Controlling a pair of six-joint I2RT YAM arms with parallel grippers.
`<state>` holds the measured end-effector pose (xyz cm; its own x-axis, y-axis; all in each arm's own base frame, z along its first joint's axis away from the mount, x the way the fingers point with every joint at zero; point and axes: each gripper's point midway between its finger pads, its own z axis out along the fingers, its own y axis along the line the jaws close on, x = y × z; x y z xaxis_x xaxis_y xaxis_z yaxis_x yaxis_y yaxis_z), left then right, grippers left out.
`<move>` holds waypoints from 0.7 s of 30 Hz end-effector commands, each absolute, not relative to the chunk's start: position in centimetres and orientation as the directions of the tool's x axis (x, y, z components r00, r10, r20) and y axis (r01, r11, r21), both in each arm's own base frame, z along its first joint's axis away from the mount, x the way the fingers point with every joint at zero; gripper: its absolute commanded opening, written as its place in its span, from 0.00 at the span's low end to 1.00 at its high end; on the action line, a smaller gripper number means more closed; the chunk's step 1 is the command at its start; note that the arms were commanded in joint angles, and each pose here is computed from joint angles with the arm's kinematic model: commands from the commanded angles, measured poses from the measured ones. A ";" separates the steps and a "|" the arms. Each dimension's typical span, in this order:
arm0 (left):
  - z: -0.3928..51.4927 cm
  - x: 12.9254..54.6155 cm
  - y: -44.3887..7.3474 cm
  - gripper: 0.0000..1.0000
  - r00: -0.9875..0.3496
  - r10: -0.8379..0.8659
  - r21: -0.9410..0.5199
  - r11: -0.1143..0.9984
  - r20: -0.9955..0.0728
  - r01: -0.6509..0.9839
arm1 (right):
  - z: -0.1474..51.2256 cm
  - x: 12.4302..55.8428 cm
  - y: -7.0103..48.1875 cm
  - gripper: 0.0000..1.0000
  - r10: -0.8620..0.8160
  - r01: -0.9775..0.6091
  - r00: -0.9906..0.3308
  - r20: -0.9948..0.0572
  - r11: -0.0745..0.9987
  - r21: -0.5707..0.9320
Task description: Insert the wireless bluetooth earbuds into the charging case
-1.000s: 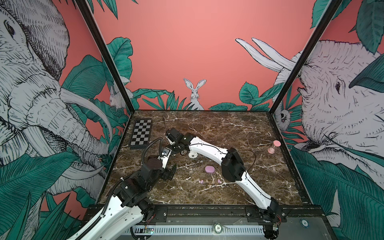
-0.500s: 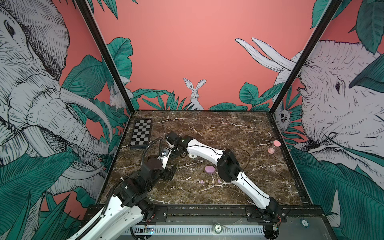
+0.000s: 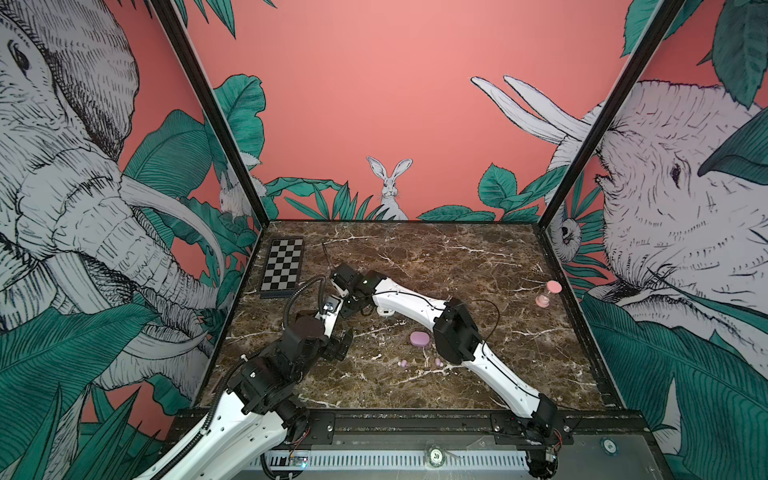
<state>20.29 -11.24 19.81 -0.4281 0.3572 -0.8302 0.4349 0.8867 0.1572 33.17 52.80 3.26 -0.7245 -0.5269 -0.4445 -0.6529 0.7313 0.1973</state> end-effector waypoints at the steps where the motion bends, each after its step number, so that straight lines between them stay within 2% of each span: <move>1: 19.7 20.4 -11.2 0.99 -0.426 0.353 0.155 0.888 -0.833 0.432 | 3.1 32.3 52.5 0.32 -0.559 -0.668 -0.709 -0.430 0.728 0.155; 8: 19.6 20.4 -11.2 0.99 -0.428 0.352 0.153 0.888 -0.833 0.433 | 4.0 32.3 52.1 0.27 -0.537 -0.650 -0.718 -0.442 0.744 0.152; 21: 19.7 20.4 -11.2 0.99 -0.427 0.348 0.149 0.889 -0.834 0.433 | 9.1 31.8 51.2 0.21 -0.424 -0.590 -0.751 -0.507 0.776 0.224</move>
<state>20.33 -11.18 19.80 -0.4311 0.3529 -0.8305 0.4333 0.8883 0.1525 31.78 50.49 4.51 -0.7557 -0.4945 -0.4293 -0.6080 0.7735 0.1793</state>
